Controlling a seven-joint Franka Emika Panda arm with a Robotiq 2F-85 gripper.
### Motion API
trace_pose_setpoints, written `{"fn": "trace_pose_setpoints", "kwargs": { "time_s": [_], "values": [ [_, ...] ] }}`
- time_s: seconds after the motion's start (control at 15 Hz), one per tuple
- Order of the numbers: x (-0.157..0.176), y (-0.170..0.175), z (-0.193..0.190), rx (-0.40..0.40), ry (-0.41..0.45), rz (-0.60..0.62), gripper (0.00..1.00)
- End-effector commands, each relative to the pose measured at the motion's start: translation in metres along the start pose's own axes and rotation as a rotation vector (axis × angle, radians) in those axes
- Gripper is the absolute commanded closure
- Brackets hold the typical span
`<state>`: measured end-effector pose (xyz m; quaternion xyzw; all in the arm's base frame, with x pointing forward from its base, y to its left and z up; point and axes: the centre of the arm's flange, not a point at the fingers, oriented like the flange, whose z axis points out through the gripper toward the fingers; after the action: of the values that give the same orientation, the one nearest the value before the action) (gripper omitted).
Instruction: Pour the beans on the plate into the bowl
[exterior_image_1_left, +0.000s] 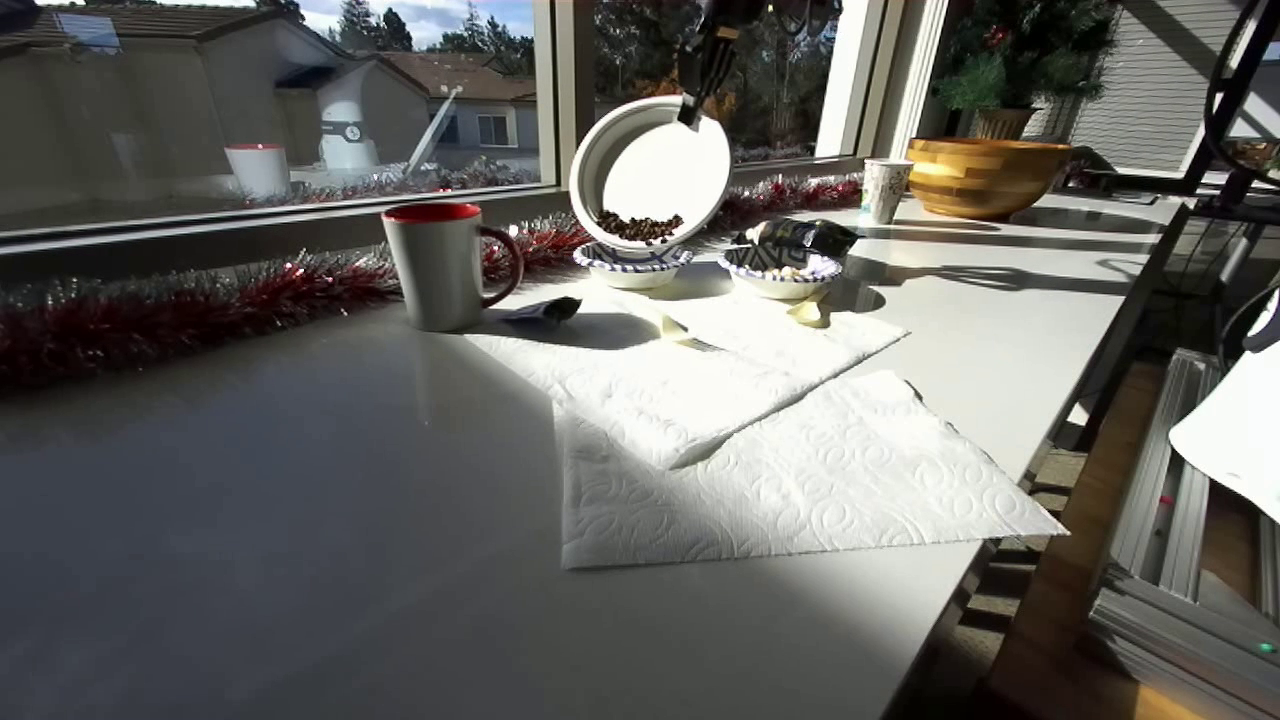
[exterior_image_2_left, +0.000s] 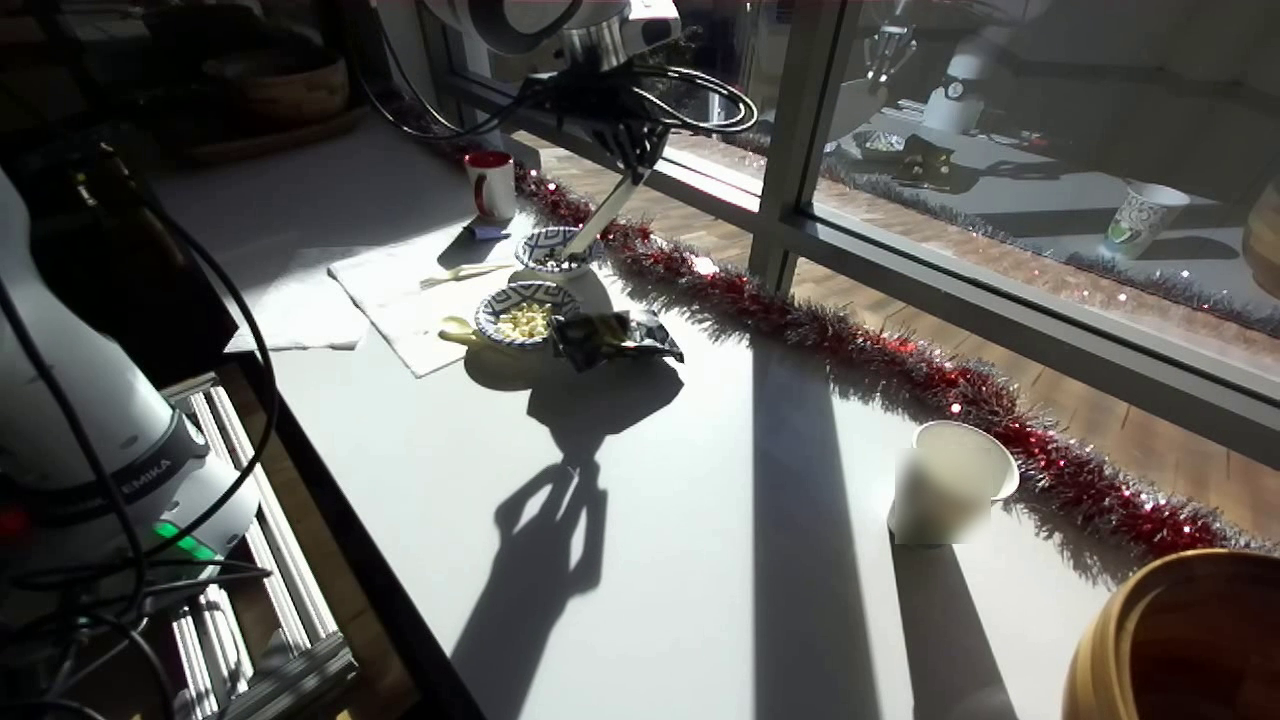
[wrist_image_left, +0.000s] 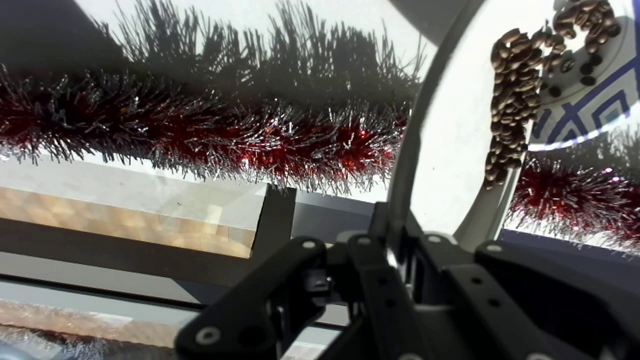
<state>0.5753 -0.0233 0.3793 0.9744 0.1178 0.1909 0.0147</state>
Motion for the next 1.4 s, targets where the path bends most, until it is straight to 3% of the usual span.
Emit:
{"fn": "trace_pose_setpoints", "kwargs": {
  "time_s": [0.0, 1.33],
  "values": [
    [-0.007, -0.01, -0.009, -0.03, 0.01, -0.003, 0.99],
    [-0.007, -0.028, -0.021, -0.089, 0.005, -0.059, 0.99]
  ]
}}
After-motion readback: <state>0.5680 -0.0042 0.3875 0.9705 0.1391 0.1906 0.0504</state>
